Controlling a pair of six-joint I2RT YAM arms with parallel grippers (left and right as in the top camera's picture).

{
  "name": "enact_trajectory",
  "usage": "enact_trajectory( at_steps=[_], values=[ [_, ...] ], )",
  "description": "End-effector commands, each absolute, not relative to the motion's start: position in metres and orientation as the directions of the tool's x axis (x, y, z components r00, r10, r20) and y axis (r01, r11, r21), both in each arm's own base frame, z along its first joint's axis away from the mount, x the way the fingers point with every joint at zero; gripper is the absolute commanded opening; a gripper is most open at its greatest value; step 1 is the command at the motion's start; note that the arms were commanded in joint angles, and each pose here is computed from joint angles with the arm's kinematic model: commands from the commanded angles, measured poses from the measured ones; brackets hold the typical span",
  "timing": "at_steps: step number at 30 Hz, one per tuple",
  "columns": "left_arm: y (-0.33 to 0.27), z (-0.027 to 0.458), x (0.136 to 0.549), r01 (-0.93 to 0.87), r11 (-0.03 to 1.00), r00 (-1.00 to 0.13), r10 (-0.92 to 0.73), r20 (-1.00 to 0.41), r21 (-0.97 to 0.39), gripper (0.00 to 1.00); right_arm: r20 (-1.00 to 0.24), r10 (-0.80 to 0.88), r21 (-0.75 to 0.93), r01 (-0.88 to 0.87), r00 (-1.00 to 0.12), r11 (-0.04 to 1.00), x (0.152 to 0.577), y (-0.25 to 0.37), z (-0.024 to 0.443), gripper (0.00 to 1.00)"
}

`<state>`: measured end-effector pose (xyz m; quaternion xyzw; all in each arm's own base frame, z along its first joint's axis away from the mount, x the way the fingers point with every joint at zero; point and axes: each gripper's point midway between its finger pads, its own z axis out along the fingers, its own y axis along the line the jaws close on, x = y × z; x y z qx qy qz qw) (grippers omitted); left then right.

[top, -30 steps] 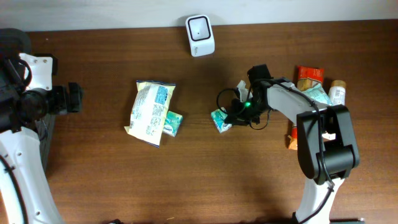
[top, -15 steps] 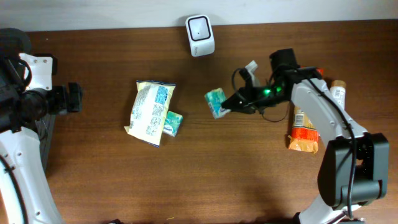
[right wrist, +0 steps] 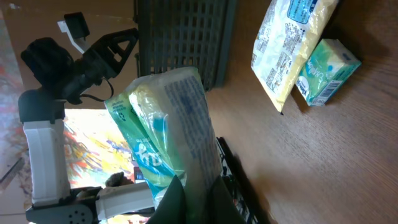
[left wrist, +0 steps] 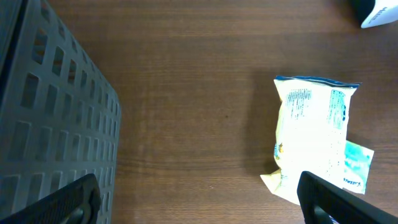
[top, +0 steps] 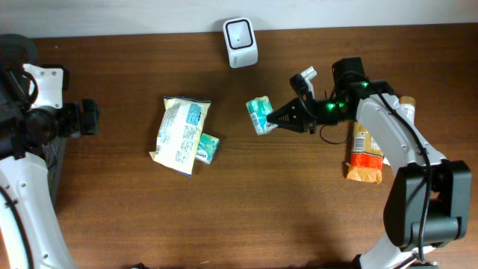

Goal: Scan the item barcode
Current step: 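Lift the tissue pack and carry it toward the scanner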

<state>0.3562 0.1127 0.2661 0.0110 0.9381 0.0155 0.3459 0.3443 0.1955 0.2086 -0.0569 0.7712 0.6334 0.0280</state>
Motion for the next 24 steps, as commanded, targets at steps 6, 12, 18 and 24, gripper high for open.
enact_trajectory(
  at_steps=[6,12,18,24],
  values=[
    [0.112,0.272,0.357,0.025,0.999,-0.748,0.049,-0.662,0.046,0.99,-0.183,-0.06,0.97,-0.191,-0.981,0.153,0.344,0.196,0.223,0.04],
    [0.112,0.272,0.357,0.025,0.999,-0.748,0.049,-0.662,0.046,0.99,-0.191,-0.069,0.98,-0.194,-0.979,0.042,0.336,0.197,0.247,0.04],
    [0.112,0.272,0.357,0.025,0.999,-0.748,0.049,-0.662,0.046,0.99,-0.128,-0.071,0.992,-0.129,-0.989,0.009,0.335,0.198,0.26,0.04],
    [0.112,0.272,0.357,0.025,0.999,-0.748,0.049,-0.662,0.046,0.99,-0.129,-0.05,0.983,-0.134,-0.99,0.128,0.341,0.196,0.24,0.04]
  ],
)
